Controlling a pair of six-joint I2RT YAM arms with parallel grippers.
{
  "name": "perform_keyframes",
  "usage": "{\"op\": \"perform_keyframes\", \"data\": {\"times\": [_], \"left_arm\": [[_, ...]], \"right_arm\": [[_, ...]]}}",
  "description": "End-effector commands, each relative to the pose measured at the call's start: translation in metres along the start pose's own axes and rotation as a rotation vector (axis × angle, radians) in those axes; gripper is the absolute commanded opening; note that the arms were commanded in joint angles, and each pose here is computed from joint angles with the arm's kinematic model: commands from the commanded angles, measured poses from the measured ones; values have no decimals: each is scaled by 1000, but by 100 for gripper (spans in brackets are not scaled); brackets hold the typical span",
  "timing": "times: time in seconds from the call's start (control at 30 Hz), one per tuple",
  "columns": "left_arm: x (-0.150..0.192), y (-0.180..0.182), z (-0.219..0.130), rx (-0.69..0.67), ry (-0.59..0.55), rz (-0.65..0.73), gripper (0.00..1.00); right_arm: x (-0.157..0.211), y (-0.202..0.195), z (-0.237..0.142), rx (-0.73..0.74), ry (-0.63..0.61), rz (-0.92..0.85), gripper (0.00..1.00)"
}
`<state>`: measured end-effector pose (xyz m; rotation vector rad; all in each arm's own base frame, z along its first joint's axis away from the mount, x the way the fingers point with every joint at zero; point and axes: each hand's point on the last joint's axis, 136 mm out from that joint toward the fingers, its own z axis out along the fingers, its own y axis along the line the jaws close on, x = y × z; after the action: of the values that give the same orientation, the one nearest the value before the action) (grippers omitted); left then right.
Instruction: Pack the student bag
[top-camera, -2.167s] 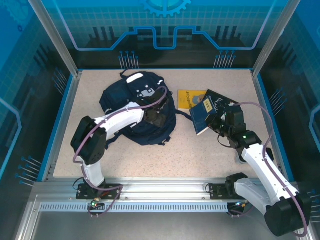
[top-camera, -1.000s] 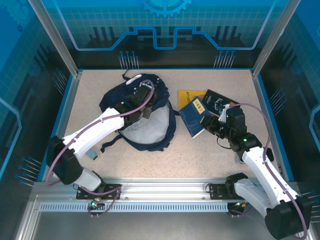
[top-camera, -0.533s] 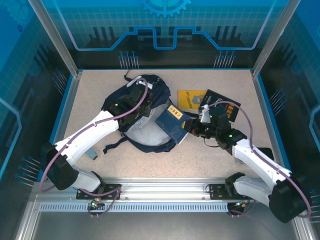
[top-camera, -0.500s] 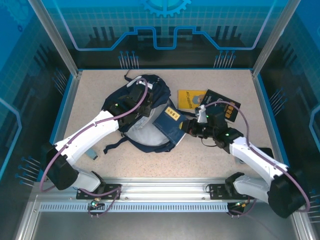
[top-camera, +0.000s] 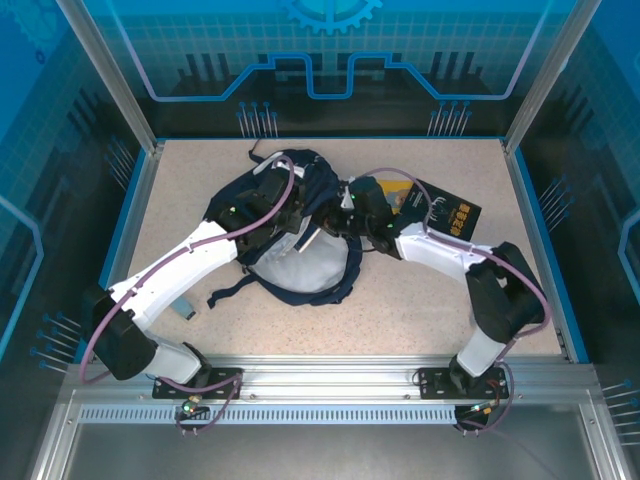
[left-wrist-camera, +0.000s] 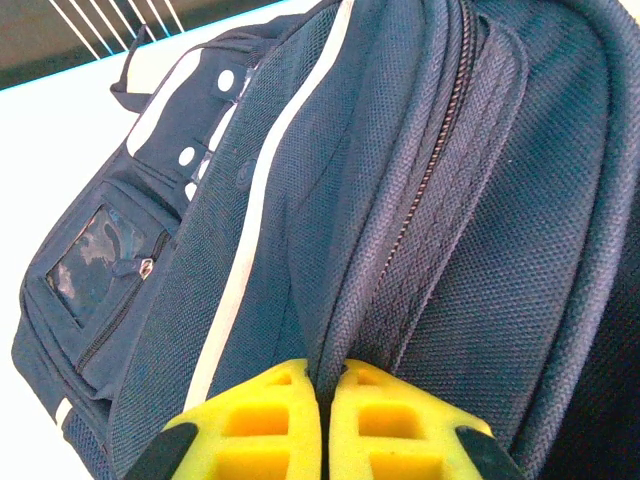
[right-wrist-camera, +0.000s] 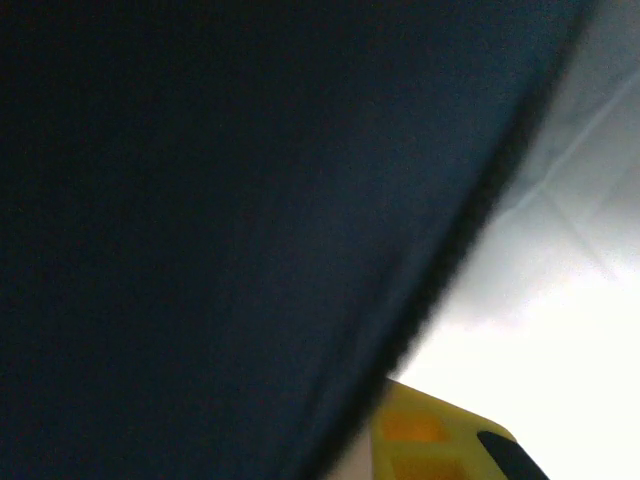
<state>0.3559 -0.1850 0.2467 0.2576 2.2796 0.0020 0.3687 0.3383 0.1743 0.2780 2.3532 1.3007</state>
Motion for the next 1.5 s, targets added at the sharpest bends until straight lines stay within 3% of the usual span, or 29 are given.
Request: {"op": "perform_keyframes", "data": {"times": [0.0,0.27,0.57,0.67,0.77,0.9,1.13,1.33,1.47], "left_arm": [[-58,14,-34,1,-185,-154,0],[-65,24,-38,14,-197,-227,0],[-64,23,-35,46,-184,-253,0],[-61,25,-33,42,-173,-253,0],[-58,28,-32,34,-161,-259,0],[-52,33,-26,28,-142,-277,0],[-37,44,-13,6,-109,-294,0],[-8,53,4,-20,-50,-261,0],[28,66,14,-66,22,-261,0]], "right_arm": [[-14,18,25,-44,-81,15,0],[-30,22,70,-96,-183,2,2],[-33,11,119,-73,-188,23,5],[-33,6,131,-52,-159,28,17],[-28,-2,131,-31,-139,23,43],[-23,-13,115,-7,-114,38,59],[-15,-33,58,55,-76,38,58],[6,-42,0,50,29,100,50],[-6,-74,-48,234,-32,34,52]]}}
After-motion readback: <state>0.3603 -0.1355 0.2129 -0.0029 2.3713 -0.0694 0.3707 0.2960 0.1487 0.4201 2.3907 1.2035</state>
